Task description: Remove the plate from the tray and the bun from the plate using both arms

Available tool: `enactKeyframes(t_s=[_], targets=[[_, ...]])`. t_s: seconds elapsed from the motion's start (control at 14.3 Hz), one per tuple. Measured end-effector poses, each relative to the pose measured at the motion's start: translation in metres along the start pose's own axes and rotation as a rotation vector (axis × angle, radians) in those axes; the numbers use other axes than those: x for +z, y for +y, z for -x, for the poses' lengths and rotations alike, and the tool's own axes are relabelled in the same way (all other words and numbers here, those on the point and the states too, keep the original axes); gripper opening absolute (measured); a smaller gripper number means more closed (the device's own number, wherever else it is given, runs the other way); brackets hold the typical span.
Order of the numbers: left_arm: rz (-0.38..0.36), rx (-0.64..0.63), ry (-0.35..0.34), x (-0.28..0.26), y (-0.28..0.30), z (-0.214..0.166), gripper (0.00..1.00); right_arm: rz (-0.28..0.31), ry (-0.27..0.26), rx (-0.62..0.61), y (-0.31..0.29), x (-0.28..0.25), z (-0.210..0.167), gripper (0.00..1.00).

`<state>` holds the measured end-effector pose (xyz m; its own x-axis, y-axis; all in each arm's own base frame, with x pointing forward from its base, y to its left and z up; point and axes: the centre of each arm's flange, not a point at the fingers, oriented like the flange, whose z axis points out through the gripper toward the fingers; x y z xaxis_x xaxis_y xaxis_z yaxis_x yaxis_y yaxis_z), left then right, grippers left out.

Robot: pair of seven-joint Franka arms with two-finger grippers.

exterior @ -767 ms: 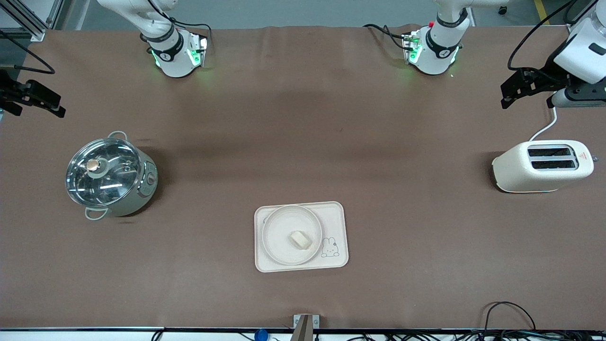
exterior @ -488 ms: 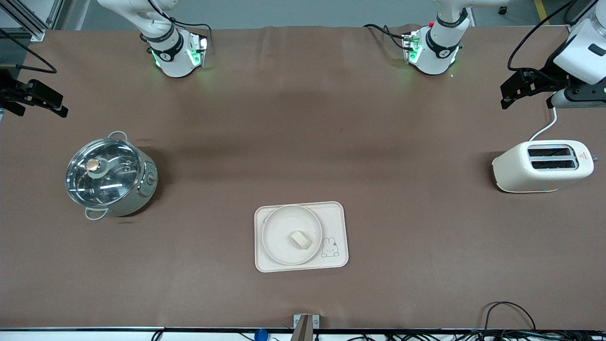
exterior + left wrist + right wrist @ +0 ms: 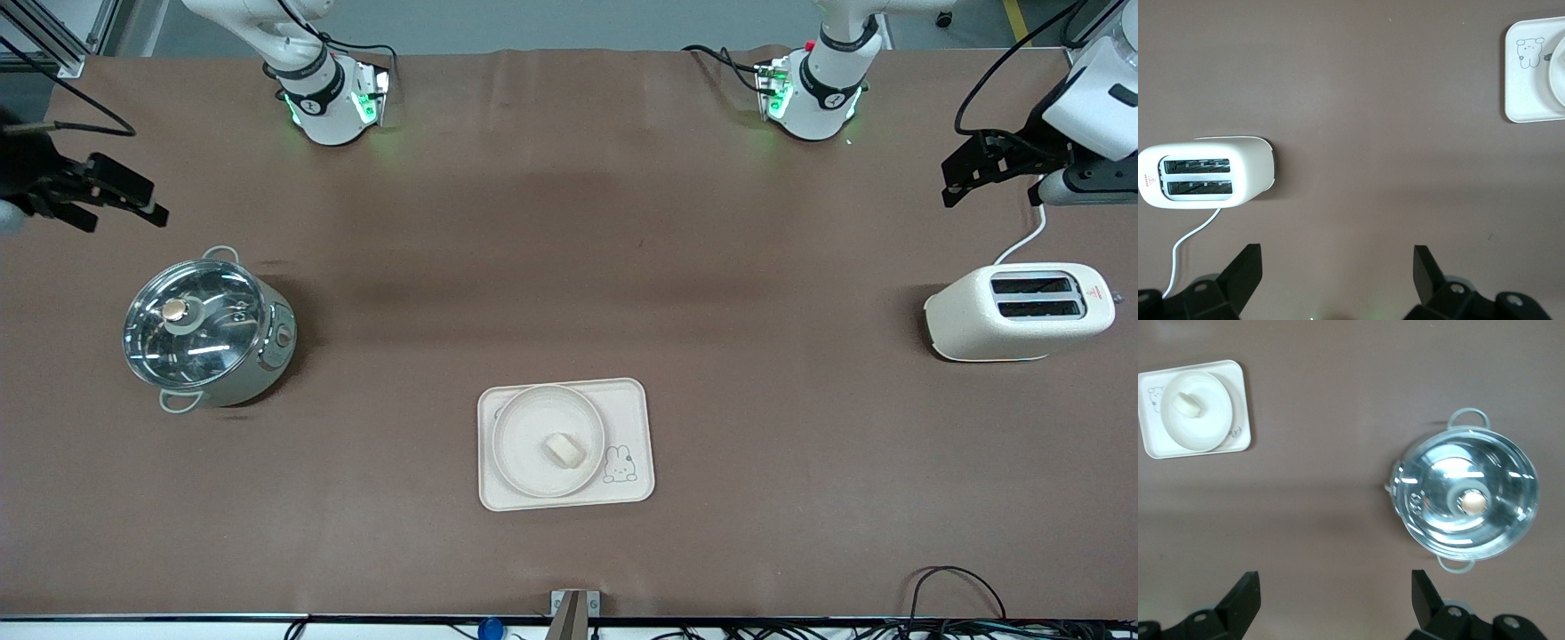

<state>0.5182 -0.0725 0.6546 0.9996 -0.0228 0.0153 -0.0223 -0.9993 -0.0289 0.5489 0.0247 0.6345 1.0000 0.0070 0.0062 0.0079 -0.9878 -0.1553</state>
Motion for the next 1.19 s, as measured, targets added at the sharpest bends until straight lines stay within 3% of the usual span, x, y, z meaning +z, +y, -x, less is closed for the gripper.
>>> enactKeyframes(t_s=[0.56,0.91,1.19], targets=[[0.0,0.002,-0.004,0.003,0.001,-0.003,1.0,-0.012,-0.008,0.051,-0.115,0.166,-0.079,1.0],[-0.001,0.002,-0.013,0.003,0.001,-0.003,1.0,-0.163,-0.021,0.168,-0.147,0.306,-0.113,1.0],[-0.001,0.002,-0.016,0.004,0.001,-0.003,1.0,-0.173,0.0,0.238,-0.206,0.401,-0.112,1.0]])
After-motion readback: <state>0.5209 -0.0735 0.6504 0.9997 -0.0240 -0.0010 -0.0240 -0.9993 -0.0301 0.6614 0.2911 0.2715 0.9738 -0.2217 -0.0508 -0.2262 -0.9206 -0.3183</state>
